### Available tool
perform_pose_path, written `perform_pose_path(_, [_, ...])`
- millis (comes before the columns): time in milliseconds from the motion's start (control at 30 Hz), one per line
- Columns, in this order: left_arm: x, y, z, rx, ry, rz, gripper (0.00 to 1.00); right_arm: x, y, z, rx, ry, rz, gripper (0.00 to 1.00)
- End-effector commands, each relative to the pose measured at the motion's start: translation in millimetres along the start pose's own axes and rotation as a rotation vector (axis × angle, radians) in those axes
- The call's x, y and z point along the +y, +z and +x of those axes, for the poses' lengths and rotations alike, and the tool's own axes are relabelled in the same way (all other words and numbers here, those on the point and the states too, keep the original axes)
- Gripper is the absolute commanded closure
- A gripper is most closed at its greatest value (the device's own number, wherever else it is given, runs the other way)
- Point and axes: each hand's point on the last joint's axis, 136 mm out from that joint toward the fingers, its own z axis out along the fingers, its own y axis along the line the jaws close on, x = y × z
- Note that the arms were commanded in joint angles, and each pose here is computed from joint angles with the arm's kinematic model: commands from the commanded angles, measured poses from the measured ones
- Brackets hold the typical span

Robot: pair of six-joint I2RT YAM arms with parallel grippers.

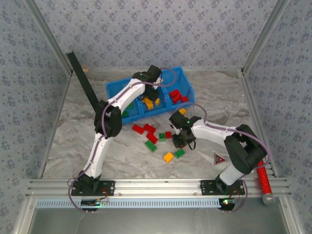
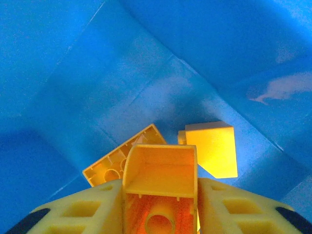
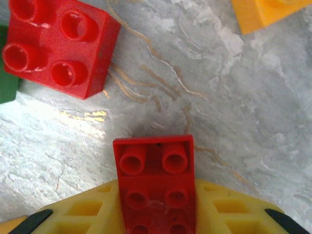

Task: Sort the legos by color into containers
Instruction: Place the lego in the container.

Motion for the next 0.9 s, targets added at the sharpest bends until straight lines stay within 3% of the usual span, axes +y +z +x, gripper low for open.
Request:
perform_pose_path(0, [0, -20, -8, -0.031, -0.018, 0.031, 0.55, -6, -25, -7, -0.041, 0.051, 0.013, 0.64])
perform_pose_path(300, [-1, -71, -33, -0.163, -0.018, 0.077, 0.44, -28, -80, -46, -0.200, 0.150, -0.022, 0.65])
perform_pose_path(600, [5, -152, -47, -0.326, -0.008, 0.094, 0.41, -78, -129, -131, -0.403, 0.206, 0.027, 0.66])
perform_pose_path(733, [11, -183, -39, -0.340, -0.068, 0.085, 0.40, -88, -142, -172, -0.465, 0.175, 0.048, 0.66])
perform_pose_path(867, [5, -197, -10, -0.311, -0.142, 0.107, 0.41, -98, -146, -212, -0.497, 0.138, 0.097, 0.66])
